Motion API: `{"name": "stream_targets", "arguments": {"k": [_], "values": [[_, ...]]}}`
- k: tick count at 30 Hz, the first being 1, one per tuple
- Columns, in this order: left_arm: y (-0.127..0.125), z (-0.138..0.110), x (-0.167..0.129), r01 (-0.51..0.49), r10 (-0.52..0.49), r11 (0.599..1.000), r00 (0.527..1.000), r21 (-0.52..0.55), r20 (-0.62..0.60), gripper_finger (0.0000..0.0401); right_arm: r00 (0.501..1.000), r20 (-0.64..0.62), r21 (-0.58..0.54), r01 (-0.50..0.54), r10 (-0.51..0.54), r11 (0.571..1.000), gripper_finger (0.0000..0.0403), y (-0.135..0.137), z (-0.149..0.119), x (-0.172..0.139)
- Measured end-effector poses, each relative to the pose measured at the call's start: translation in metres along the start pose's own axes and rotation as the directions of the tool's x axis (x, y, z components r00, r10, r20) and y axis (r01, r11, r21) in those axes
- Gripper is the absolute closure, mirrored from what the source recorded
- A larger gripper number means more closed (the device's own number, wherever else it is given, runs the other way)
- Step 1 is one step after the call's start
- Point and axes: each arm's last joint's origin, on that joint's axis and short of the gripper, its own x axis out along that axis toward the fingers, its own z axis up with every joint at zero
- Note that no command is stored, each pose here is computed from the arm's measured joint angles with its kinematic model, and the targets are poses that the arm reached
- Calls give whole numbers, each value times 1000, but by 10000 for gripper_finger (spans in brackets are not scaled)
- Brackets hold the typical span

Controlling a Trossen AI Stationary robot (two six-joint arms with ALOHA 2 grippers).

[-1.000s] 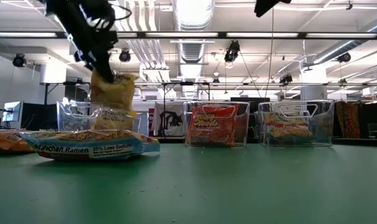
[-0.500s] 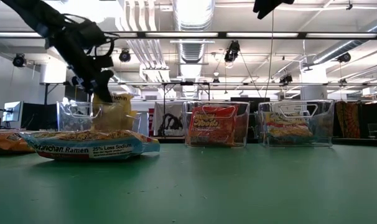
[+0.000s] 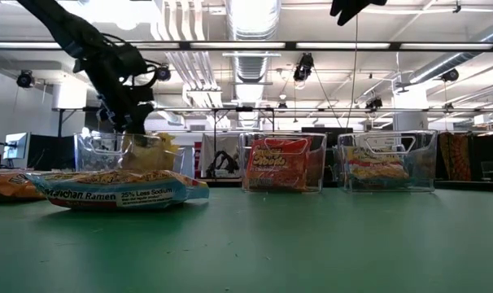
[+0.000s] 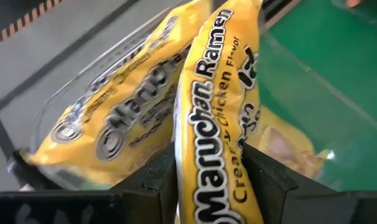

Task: Sort Maruchan noodles
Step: Put the yellow noodle pack into the left transparent bin, then put the blue noodle pack into the right transparent bin

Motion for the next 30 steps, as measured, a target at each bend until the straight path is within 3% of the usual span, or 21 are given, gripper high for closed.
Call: {"name": "stream_targets", "arguments": {"k": [5,9,16,20,30], "values": [[17,2,-3,-45,42,998,997,-46,-68,262,1000,0,8,0,0,1000,213,0,0,0],[25,7,-6,-82,76,991,996,-104,-55,235,1000,0,9,0,0,1000,208,0,0,0],[25,7,-9,-88,81,991,994,-101,-70,174,1000,1,14,1,-1,1000,207,0,0,0],[27,6,-9,-164,155,982,983,-95,-100,147,1000,1,32,2,-2,999,207,0,0,0],[32,28,-29,-190,186,956,982,-223,-36,138,1000,4,51,7,-7,999,207,0,0,0]]}}
